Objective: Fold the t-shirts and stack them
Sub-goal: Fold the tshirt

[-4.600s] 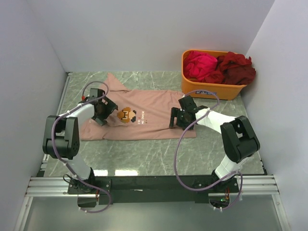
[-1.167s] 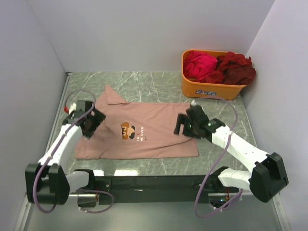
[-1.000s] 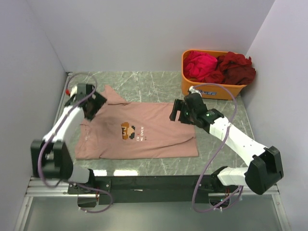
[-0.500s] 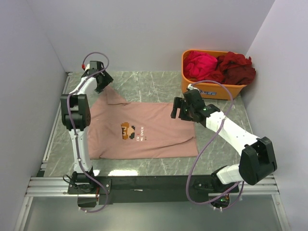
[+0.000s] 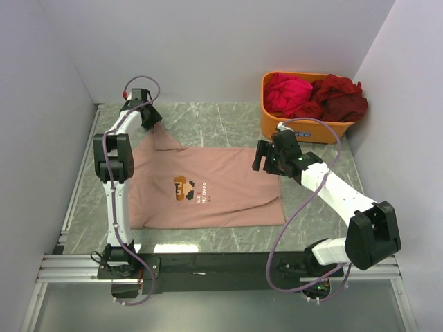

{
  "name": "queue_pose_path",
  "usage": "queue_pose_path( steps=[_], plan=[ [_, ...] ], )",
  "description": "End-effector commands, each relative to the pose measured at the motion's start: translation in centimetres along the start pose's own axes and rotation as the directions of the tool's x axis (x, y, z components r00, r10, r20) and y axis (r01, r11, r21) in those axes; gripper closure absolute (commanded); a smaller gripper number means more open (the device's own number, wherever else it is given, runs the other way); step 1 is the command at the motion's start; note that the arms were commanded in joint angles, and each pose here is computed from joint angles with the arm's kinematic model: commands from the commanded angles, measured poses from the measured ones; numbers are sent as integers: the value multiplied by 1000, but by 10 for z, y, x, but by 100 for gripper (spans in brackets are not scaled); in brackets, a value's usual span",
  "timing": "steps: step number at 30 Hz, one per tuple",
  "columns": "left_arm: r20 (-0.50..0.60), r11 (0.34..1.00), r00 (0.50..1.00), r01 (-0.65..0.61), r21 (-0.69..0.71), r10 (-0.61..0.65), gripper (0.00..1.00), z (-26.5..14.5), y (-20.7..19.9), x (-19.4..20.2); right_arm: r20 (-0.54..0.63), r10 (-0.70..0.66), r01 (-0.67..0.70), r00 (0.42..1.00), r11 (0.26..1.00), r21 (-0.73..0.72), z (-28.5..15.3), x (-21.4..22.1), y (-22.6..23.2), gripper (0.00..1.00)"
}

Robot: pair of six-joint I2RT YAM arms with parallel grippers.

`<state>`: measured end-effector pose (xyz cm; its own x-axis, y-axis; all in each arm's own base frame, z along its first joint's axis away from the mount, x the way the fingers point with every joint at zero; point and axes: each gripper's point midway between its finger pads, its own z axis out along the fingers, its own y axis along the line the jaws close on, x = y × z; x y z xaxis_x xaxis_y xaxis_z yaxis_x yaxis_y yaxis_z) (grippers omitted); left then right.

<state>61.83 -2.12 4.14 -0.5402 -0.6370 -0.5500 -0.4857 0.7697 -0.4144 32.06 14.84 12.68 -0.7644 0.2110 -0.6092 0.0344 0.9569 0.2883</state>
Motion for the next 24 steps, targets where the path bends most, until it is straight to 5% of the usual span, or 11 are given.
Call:
queue_pose_path(
  steps=[1,4,5,6,24],
  plan=[
    [34,999,999,-27,36,26,57,-8,-11,-14,47,5,-5,999,1000,12,-4,-10,-7,10],
    [50,998,997,-54,21,53,76,-10,-9,-20,47,7,-8,999,1000,21,-4,-9,-10,10],
    [60,998,996,-63,15,62,95,-12,-9,-23,43,4,-5,999,1000,24,-4,-7,-11,10],
    [63,997,995,-73,10,72,100,-13,-9,-24,51,6,-7,999,1000,22,-6,-9,-11,10],
    [99,995,992,-87,49,81,100,-62,-6,-21,41,-9,6,999,997,73,-10,3,-29,10]
  ],
)
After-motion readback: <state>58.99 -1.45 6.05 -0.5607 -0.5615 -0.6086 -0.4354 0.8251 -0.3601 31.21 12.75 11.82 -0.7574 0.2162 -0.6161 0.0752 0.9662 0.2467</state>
